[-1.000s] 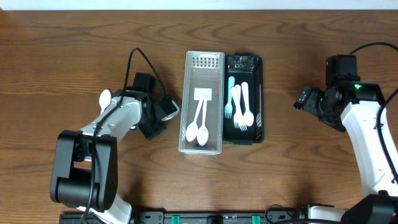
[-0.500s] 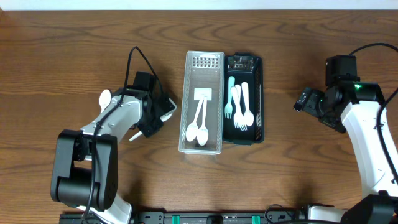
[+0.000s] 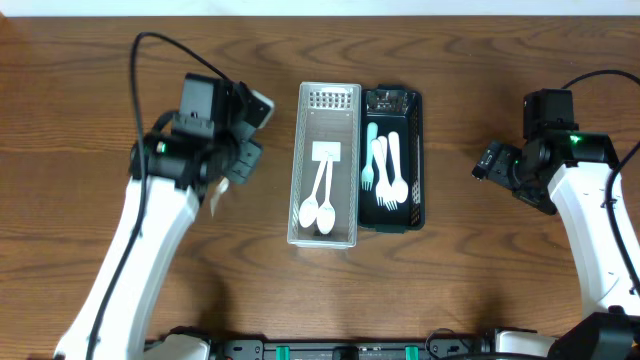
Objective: Pack container
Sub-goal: 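Grasp the last white spoon with the left gripper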
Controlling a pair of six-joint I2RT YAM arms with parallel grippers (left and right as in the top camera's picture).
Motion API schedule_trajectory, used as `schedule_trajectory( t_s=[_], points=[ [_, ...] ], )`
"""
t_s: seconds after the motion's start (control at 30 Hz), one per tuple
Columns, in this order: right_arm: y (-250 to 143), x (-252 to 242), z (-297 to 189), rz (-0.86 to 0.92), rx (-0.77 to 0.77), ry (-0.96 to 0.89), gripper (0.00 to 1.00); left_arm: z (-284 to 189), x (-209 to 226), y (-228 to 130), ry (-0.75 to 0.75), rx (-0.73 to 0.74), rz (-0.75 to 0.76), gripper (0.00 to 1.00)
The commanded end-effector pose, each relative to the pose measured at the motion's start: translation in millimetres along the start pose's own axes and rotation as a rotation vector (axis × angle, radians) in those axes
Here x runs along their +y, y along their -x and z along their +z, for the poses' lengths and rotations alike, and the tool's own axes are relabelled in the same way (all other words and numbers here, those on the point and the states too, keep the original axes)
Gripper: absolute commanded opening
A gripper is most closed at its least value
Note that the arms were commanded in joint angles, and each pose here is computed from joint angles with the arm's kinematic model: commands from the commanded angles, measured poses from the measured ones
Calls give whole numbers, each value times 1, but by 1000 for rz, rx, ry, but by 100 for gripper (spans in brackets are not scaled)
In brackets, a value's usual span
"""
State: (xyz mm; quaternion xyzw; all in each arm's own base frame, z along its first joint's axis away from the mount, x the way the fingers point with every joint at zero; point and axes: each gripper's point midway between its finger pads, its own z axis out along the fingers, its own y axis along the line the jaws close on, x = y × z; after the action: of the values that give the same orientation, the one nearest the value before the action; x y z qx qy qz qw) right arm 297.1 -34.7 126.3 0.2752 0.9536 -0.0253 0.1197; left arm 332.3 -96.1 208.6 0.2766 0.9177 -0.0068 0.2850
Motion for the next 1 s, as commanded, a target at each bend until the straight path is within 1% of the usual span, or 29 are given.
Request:
schedule_trajectory(
  t_s=[0.0,0.07,0.13,0.23,0.3,0.4,0.47,0.5,0.57,0.6,0.63,0.67,0.77,0.87,0.97],
  points=[
    [-1,-1,1,8,3,-4,99,-12,-37,14,-125,-60,-104,6],
    [-1,-1,1,7,6,-5,99,-13,-40,14,-112,-55,-103,6],
    [-3,-2,1,6,10,-8,99,-11,-37,11,-93,-40,-134,6],
    [-5,-3,1,5,19,-14,99,-5,-27,-2,-40,17,-164,6],
    [-6,-4,1,5,23,-16,99,-1,-17,-14,11,73,-259,6],
    [-6,-4,1,5,25,-16,99,4,2,-52,143,217,-524,6],
    [-7,-4,1,5,26,-17,99,10,4,-74,185,303,-637,6],
    [-7,-4,1,5,26,-17,99,14,4,-82,192,334,-664,10],
    [-6,-4,1,5,26,-17,99,26,1,-94,196,386,-678,35],
    [-6,-4,1,5,26,-17,99,32,-2,-98,187,407,-677,51],
    [-6,-4,1,5,25,-17,99,37,-5,-101,178,427,-676,64],
    [-6,-4,1,5,25,-16,99,40,-7,-106,173,459,-667,70],
    [-6,-4,1,5,26,-17,99,51,-9,-119,173,537,-649,70],
    [-8,-5,1,4,31,-19,99,65,-6,-133,201,601,-723,66],
    [-10,-6,1,3,39,-25,99,79,0,-147,214,661,-755,62]
  ],
)
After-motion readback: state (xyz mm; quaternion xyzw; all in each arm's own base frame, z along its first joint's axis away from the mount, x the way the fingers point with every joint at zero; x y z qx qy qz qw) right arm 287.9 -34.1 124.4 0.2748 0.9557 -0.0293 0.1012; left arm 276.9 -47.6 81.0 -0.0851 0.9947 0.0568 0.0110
